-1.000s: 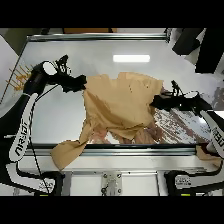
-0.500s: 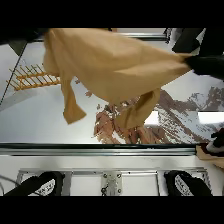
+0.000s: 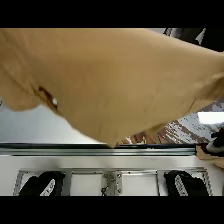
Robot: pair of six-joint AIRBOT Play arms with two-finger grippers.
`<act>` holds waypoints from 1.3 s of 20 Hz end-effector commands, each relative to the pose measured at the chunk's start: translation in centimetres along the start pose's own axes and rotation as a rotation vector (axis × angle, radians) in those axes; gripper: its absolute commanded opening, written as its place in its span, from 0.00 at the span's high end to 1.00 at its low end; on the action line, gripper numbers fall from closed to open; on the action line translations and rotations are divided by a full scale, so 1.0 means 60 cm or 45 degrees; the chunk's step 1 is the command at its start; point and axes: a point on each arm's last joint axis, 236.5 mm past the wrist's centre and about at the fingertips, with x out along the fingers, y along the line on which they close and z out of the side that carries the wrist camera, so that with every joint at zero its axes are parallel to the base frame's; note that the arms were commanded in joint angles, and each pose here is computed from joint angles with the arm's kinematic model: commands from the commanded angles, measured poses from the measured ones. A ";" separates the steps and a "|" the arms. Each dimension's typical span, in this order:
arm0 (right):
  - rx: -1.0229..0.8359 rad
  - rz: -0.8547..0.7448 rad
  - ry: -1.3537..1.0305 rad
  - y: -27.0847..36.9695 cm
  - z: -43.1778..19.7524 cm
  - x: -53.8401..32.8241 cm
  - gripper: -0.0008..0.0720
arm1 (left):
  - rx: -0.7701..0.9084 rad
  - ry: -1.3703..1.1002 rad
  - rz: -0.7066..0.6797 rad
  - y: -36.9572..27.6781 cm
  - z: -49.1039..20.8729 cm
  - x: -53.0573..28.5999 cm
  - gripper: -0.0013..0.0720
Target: Fold the clothes and pants, and hang the long-sleeved shirts on hangers.
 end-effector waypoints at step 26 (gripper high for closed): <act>0.267 -0.111 0.816 -0.167 -0.306 0.263 0.18 | -0.080 1.538 0.379 0.297 -0.765 0.140 0.17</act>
